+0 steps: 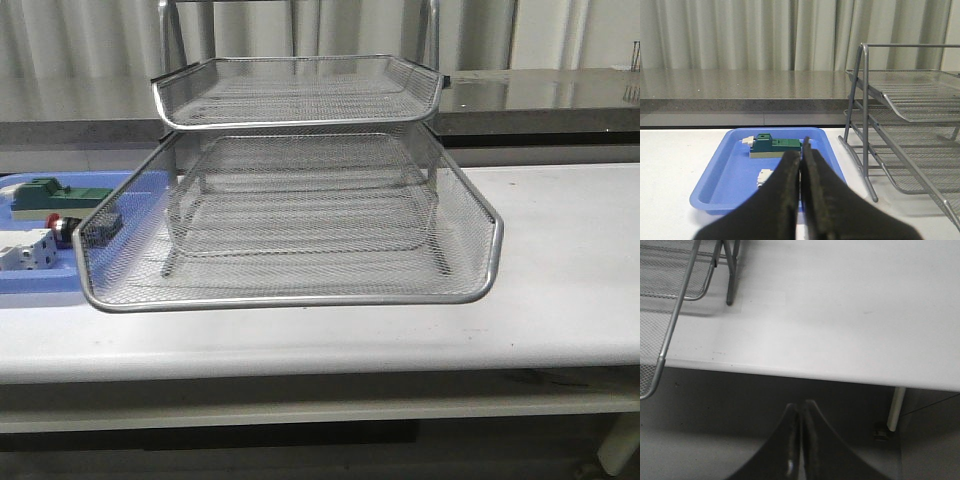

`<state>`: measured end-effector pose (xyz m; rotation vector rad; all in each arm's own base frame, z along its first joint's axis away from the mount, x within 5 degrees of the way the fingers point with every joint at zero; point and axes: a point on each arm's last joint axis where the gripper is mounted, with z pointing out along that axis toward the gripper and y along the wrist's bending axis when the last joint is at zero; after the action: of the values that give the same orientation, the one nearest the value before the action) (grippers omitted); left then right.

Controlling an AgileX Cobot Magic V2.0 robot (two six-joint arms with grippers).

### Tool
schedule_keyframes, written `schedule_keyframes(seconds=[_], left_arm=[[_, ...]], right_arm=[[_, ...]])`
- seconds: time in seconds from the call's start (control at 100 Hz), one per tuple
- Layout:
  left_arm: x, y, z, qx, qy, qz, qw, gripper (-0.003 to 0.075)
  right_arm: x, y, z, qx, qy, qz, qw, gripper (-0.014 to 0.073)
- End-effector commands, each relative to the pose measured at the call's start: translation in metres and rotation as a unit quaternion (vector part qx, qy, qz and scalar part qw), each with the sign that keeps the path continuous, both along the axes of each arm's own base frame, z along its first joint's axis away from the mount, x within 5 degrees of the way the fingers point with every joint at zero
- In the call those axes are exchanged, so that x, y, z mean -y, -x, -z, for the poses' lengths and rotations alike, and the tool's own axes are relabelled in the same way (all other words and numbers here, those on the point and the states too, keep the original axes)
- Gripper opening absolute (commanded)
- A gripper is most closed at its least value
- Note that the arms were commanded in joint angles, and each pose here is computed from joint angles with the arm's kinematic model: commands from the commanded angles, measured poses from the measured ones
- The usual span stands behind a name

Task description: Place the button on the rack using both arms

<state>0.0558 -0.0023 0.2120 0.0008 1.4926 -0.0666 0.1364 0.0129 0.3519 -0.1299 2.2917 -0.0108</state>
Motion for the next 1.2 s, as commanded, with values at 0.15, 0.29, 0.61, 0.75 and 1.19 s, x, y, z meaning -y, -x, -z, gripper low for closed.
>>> schedule_keyframes(seconds=[0.15, 0.29, 0.61, 0.75, 1.19], left_arm=[[0.0008, 0.0012, 0.007, 0.031, 0.005, 0.005, 0.999, 0.0004], [0.0008, 0.0012, 0.007, 0.031, 0.005, 0.005, 0.999, 0.0004], [0.0008, 0.0012, 0.007, 0.031, 0.005, 0.005, 0.999, 0.0004], [0.0008, 0.0012, 0.007, 0.031, 0.005, 0.005, 0.999, 0.0004], [0.0008, 0.0012, 0.007, 0.031, 0.005, 0.005, 0.999, 0.0004]], right_arm=[[-0.0001, 0.0065, -0.0087, 0.044, 0.004, -0.009, 0.999, -0.0068], [0.0001, 0.0084, -0.007, 0.036, 0.004, -0.008, 0.999, -0.0068], [0.0, 0.0088, -0.0065, 0.033, 0.003, -0.008, 0.999, -0.0068], [0.0, 0.0088, -0.0065, 0.033, 0.003, -0.008, 0.999, -0.0068], [0.0, 0.0088, -0.0065, 0.033, 0.003, -0.008, 0.999, -0.0068]])
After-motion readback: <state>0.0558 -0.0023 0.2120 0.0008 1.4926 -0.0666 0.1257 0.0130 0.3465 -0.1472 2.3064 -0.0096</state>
